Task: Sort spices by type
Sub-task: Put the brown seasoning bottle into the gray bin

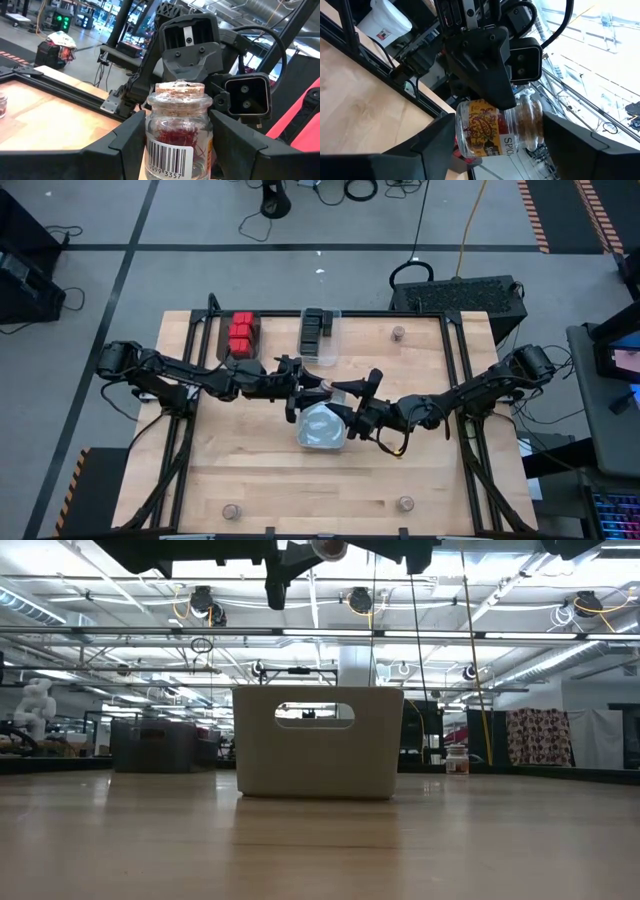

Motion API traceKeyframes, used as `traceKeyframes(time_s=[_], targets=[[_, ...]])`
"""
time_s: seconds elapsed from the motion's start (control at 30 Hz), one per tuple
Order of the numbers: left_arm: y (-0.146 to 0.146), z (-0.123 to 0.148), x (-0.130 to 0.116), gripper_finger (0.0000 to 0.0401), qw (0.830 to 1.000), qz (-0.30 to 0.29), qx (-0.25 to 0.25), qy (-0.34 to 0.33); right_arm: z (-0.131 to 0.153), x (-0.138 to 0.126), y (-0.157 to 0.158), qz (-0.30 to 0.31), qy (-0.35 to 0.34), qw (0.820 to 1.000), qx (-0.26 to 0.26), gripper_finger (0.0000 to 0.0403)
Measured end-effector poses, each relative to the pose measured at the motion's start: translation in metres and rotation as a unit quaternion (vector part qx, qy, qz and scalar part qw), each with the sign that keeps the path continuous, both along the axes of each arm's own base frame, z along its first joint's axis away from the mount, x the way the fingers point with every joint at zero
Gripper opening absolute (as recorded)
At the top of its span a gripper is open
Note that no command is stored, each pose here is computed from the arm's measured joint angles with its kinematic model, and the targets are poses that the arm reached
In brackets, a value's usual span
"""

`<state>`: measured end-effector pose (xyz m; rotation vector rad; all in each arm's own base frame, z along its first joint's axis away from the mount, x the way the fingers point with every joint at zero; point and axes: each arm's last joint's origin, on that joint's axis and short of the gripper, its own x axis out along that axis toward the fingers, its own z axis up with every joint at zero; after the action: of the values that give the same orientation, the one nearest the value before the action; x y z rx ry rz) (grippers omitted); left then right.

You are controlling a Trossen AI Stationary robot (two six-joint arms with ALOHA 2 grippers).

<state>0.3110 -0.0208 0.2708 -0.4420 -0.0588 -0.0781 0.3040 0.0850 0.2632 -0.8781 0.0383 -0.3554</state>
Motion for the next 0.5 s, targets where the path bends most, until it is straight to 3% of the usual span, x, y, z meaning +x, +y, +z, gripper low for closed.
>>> traceKeyframes(time_s=[0.23, 0.5], targets=[[-0.0002, -0.0002, 0.0, 0.021, 1.0, -0.002, 0.011, 0.0, -0.0001, 0.0, 0.0, -0.001, 0.001, 1.0, -0.002, 0.0252], [-0.0006, -0.0006, 0.0, 0.0278, 1.0, -0.008, 0.014, 0.002, -0.0003, 0.0, -0.0004, -0.003, 0.001, 1.0, 0.0, 0.0252]])
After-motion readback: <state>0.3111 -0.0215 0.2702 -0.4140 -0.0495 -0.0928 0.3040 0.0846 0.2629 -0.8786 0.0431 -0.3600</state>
